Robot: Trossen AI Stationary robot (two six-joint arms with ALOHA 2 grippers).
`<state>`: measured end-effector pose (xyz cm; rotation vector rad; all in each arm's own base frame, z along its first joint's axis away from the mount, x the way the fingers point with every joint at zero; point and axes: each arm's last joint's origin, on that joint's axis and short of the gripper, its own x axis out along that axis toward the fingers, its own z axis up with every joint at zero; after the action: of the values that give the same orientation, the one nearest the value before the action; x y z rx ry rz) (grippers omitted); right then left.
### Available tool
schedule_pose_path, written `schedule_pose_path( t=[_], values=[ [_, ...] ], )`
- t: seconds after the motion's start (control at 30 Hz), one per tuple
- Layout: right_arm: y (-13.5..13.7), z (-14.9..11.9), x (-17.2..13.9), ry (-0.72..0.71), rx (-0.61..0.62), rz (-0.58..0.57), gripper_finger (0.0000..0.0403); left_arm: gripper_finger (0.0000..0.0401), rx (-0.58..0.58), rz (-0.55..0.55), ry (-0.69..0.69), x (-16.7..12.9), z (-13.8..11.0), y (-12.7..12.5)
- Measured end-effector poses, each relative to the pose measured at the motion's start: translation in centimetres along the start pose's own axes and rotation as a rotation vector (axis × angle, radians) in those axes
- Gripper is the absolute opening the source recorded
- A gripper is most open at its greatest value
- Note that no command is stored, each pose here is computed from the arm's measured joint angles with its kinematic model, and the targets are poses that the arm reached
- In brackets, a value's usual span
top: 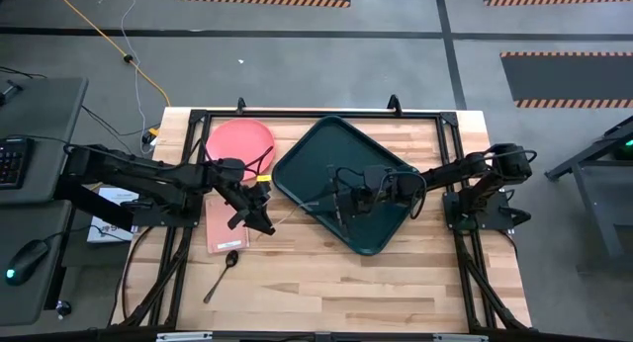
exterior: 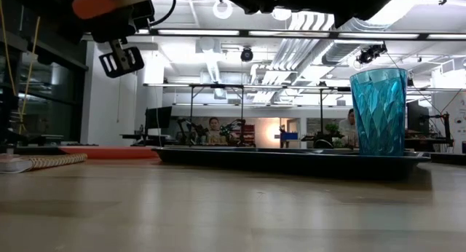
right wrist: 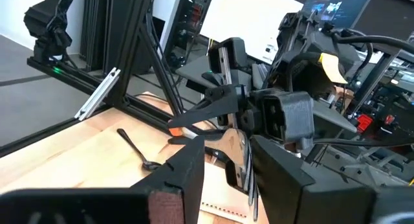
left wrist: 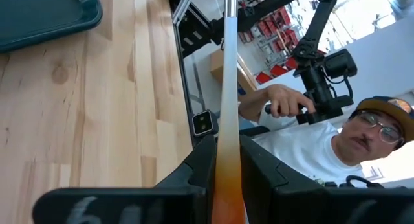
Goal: Pick and place plate/cup/fork/spoon on tray
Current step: Put the orange fork on the black serving tray to the left
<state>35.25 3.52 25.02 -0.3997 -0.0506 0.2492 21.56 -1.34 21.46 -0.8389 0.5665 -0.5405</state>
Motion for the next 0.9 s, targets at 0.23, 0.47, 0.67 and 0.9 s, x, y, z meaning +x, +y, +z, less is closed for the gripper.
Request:
schedule_pose_path(
  t=[0.23, 0.47, 0.67, 0.9],
  values=[
    [0.00, 0.01, 0.00, -0.001, -0.012, 0.001, 0.0116, 0.0038, -0.004, 0.008, 0.000, 0.00, -0.04, 0.06],
    [-0.01, -0.01, 0.00, 0.001, -0.019, -0.001, 0.0083, 0.0038, -0.002, 0.011, -0.002, 0.00, -0.04, 0.06],
    [-0.02, -0.03, 0.00, 0.005, -0.020, -0.006, 0.0023, 0.0038, 0.005, 0.012, 0.000, 0.01, -0.06, 0.08],
    [-0.17, -0.14, -0.01, 0.038, -0.022, -0.070, 0.0004, 0.0053, -0.026, 0.022, -0.013, -0.05, 0.03, 0.15]
  ],
)
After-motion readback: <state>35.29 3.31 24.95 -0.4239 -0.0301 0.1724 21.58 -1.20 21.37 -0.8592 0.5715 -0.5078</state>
